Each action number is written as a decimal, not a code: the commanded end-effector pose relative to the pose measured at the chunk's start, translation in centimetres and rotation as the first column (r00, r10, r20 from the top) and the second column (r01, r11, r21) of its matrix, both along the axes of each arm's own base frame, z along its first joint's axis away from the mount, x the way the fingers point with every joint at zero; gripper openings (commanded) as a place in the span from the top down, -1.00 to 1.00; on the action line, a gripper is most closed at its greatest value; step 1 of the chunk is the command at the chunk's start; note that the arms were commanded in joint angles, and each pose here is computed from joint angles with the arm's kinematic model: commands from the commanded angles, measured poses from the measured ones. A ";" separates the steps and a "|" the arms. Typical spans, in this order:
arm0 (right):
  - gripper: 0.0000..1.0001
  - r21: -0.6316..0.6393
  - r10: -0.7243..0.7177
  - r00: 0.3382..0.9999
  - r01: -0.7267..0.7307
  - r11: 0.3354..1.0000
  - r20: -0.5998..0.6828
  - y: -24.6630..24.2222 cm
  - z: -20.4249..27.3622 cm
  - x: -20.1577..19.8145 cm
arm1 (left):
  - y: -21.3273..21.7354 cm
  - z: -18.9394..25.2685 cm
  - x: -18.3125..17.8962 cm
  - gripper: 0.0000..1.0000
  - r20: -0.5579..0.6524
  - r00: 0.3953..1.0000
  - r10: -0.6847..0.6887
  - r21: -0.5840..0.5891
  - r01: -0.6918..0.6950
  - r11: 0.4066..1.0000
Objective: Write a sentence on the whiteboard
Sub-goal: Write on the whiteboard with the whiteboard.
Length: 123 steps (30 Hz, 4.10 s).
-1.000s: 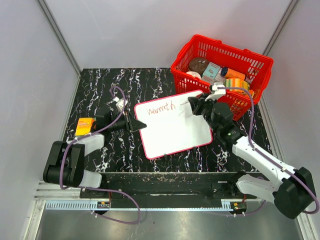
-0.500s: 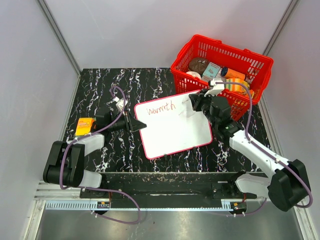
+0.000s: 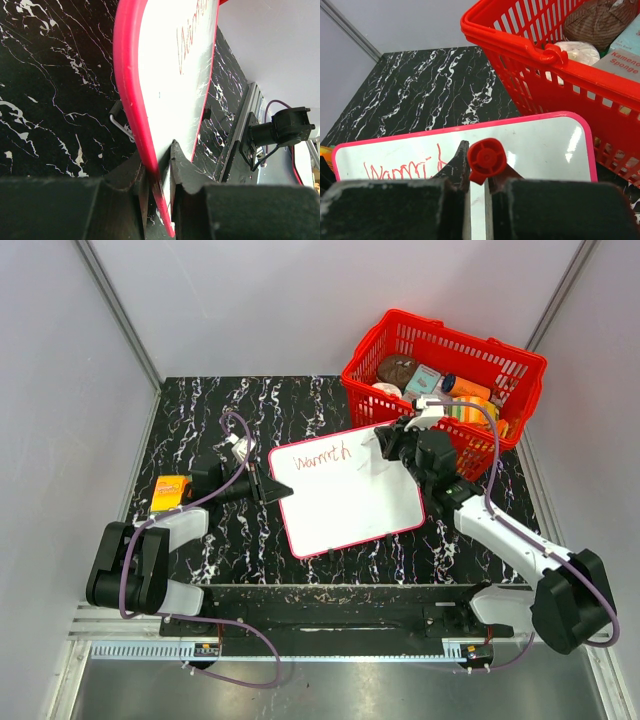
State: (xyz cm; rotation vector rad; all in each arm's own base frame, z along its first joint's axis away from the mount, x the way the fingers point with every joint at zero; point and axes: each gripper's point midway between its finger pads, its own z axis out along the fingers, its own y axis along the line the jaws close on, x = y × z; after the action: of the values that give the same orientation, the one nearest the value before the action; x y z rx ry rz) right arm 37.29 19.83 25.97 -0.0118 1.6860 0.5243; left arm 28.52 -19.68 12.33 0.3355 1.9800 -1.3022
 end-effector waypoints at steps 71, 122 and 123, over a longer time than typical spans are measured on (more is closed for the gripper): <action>1.00 0.072 -0.083 0.992 0.077 0.994 0.090 -1.6 3.5 0.1 | 0.9 -1.5 1.9 1.00 0.145 0.988 0.052 0.129 -0.071 0.989; 1.00 0.019 -0.069 0.997 0.070 0.997 -0.034 -1.7 -2.2 -0.7 | 1.0 -1.5 1.9 1.00 0.146 0.988 0.054 0.131 -0.073 0.989; 1.00 0.022 -0.071 0.997 0.071 0.997 -0.028 -1.7 -2.0 -0.6 | 1.0 -1.5 1.9 1.00 0.145 0.988 0.054 0.132 -0.073 0.989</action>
State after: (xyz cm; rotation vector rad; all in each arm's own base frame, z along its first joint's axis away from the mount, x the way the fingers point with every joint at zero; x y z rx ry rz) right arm 36.39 18.50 23.81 0.0588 1.7024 0.5110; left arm 28.41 -19.71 12.16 0.3302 1.9912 -1.3033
